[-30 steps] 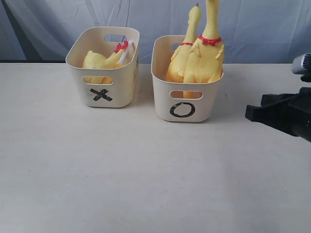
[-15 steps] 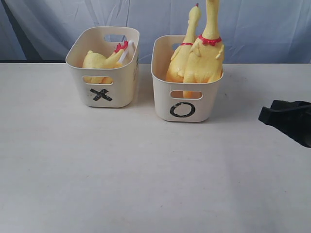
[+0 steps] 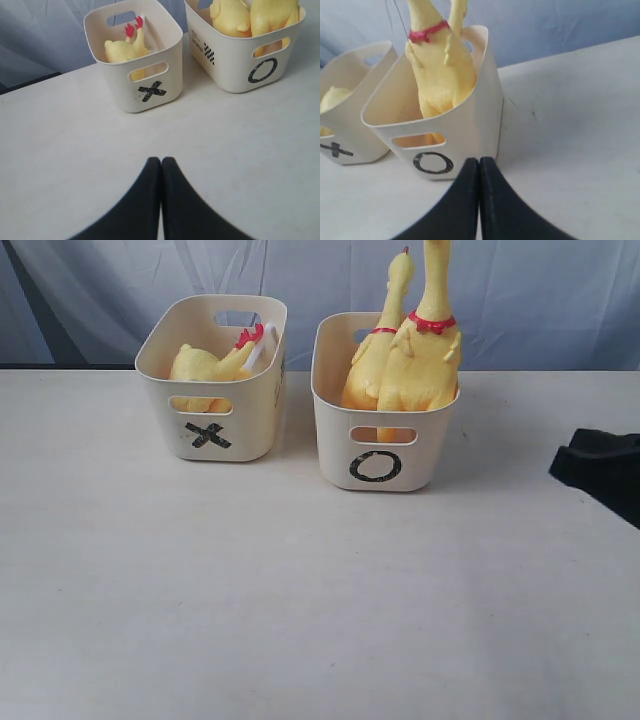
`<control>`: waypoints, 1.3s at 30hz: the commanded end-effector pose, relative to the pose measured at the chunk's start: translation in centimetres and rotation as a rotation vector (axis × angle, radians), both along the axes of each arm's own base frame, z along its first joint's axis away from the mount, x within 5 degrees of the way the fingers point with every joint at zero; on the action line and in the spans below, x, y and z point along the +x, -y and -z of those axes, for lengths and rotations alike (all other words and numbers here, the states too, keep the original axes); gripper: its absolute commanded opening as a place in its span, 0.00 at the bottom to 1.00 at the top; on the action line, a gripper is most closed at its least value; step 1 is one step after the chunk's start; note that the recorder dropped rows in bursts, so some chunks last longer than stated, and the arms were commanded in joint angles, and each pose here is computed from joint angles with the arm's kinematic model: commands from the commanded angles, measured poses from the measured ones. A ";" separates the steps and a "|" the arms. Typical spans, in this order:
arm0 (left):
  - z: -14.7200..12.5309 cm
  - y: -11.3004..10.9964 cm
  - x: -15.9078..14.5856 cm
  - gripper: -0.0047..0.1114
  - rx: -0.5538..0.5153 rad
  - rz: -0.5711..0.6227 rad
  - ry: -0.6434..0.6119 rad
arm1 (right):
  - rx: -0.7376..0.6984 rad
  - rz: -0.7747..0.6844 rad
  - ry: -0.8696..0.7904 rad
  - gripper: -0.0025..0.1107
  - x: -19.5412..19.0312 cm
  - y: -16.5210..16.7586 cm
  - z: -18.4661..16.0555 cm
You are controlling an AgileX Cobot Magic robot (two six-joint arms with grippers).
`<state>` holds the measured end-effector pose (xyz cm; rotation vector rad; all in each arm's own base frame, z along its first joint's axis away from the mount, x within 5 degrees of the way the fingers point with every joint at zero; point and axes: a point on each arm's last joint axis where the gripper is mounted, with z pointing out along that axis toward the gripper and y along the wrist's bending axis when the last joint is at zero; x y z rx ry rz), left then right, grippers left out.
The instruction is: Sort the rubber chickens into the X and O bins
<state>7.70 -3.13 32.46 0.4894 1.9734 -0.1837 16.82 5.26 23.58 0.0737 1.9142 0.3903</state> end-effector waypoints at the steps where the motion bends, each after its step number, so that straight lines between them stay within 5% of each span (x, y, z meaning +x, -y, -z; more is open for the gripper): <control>1: -0.5 -0.6 -1.4 0.04 -0.013 -0.035 0.080 | 0.064 0.008 0.172 0.01 -2.1 0.9 -3.0; 16: -1.5 -1.7 -6.1 0.04 -0.035 -0.204 0.317 | 0.174 0.256 0.762 0.01 -12.0 5.8 -9.1; 26: -1.5 -1.7 -9.1 0.04 -0.051 -0.224 0.458 | 0.212 0.254 0.932 0.01 -15.4 6.1 -9.7; 39: -1.5 -1.7 -9.1 0.04 -0.033 -0.270 0.465 | 0.200 0.286 0.946 0.01 -15.5 6.2 -9.7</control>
